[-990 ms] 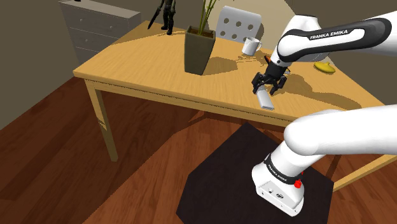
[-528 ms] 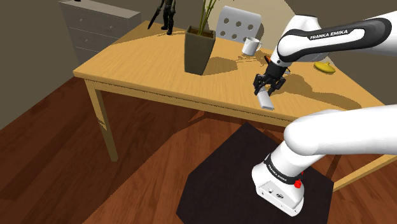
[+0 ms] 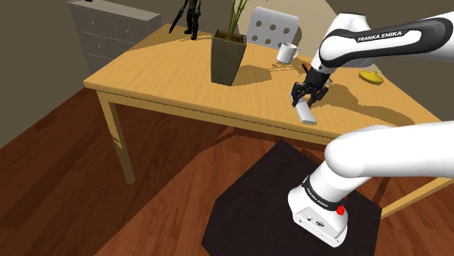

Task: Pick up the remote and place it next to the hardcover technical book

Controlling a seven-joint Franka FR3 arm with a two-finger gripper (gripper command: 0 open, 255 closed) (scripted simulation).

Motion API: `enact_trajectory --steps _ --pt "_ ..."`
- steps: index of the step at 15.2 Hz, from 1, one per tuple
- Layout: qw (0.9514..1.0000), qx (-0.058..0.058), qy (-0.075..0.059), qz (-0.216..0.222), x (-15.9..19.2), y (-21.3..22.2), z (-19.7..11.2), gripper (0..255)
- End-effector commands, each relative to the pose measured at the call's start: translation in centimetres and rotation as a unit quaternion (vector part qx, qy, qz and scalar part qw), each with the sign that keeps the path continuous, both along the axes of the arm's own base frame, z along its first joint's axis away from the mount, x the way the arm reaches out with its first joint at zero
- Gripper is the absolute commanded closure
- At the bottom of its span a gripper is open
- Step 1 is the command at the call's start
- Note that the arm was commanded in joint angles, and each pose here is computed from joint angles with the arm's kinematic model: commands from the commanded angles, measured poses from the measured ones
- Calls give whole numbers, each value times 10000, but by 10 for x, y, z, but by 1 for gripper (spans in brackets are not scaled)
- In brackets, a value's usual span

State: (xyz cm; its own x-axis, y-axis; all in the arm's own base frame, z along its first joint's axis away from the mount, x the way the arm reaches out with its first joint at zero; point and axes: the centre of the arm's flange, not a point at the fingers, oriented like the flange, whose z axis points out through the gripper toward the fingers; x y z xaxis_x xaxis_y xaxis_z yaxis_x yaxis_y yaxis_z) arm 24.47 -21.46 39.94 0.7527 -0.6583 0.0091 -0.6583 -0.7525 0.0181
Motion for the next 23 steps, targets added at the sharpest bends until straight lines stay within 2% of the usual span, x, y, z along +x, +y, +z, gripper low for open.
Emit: enact_trajectory --steps 1,14,23 --pt "10000 0 1 1 1 0 10 255" --pt "10000 0 1 1 1 0 78 255" --pt "10000 0 1 1 44 -110 79 255"
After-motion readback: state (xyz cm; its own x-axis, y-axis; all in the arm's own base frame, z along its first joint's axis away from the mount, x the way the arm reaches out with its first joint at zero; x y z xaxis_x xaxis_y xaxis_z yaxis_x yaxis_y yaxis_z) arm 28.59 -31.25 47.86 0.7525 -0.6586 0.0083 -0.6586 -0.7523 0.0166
